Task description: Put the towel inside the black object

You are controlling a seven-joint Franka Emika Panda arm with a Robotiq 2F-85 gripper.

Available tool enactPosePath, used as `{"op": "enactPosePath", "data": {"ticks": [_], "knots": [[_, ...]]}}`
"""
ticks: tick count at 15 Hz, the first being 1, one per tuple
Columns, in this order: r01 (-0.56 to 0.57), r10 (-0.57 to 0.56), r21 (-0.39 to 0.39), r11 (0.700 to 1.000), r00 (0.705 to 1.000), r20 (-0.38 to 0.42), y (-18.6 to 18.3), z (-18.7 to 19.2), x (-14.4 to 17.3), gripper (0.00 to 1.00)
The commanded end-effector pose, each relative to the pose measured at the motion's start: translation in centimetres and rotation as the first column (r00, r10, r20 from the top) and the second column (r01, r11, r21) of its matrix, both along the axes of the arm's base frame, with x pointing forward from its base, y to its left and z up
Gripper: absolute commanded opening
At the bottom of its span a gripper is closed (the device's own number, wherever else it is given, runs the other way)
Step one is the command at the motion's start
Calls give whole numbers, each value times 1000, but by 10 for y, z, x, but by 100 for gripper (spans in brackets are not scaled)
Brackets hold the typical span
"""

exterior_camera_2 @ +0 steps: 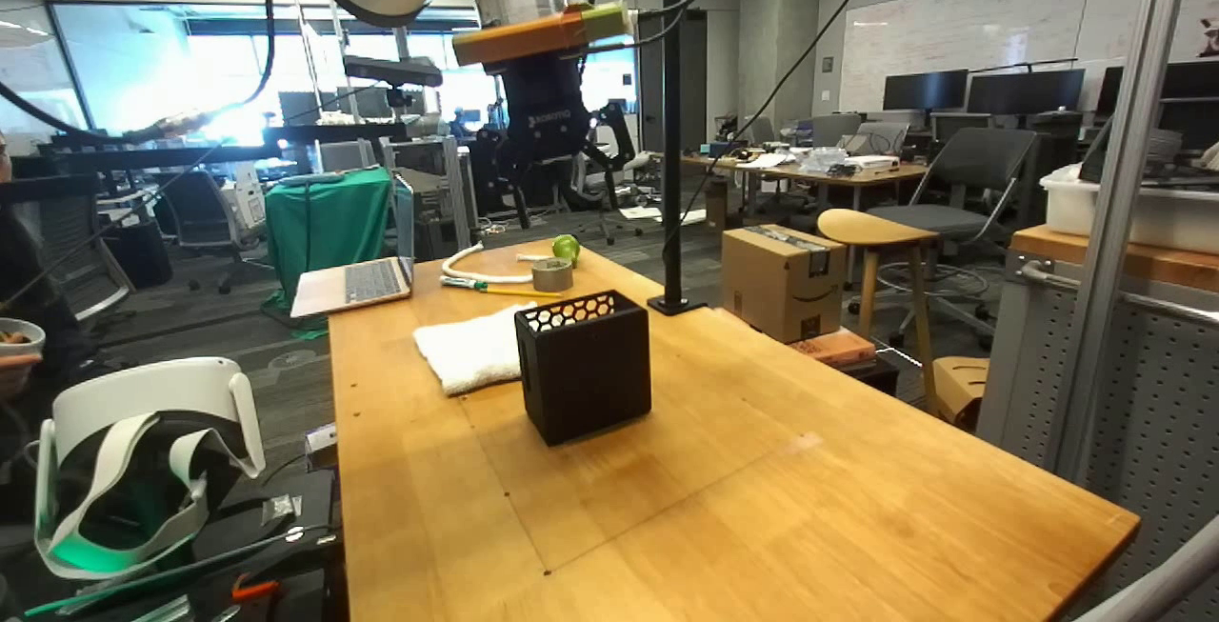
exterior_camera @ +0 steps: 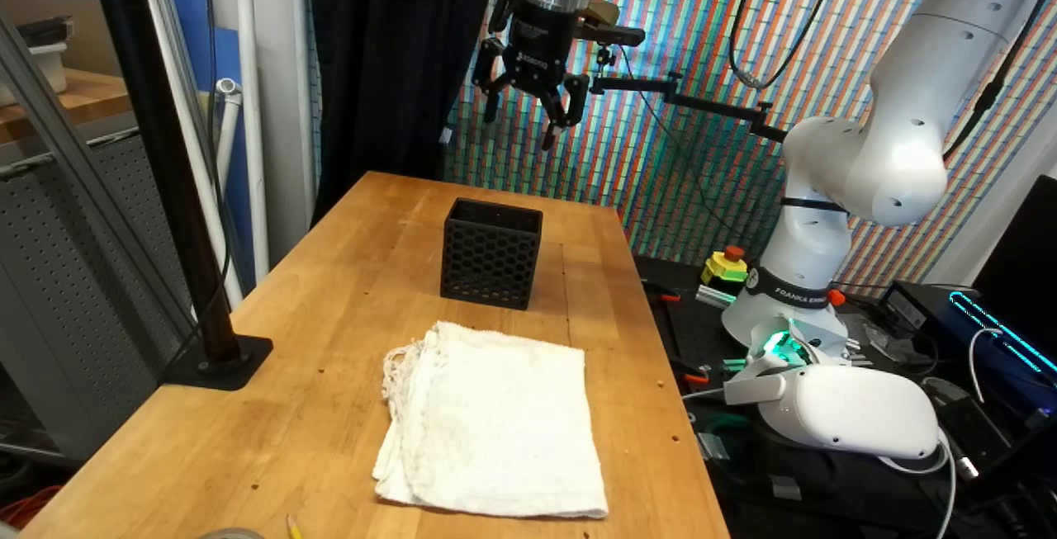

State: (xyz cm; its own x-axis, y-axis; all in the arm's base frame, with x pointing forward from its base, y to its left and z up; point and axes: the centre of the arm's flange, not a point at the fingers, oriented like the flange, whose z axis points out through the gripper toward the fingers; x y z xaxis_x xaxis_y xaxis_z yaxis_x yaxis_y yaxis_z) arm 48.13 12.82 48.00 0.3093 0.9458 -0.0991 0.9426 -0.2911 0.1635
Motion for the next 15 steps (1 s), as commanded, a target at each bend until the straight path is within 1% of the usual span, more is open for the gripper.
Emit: {"op": "enactPosePath", "data": {"ticks": [1, 2, 4, 6, 8, 11, 12, 15], "knots": [[-163, 162, 53, 985, 987, 22, 21, -13, 13, 100], [-213, 212, 45, 976, 977, 27, 31, -18, 23, 100], [-312, 310, 58, 948, 950, 44, 52, -29, 36, 100], [-407, 404, 81, 910, 913, 46, 74, -43, 47, 100], [-487, 484, 128, 864, 873, 55, 101, -61, 56, 100], [-592, 596, 204, 780, 802, 51, 148, -80, 62, 100], [-625, 632, 229, 746, 773, 51, 164, -83, 58, 100], [-697, 715, 237, 677, 699, 11, 200, -99, 40, 100]]}}
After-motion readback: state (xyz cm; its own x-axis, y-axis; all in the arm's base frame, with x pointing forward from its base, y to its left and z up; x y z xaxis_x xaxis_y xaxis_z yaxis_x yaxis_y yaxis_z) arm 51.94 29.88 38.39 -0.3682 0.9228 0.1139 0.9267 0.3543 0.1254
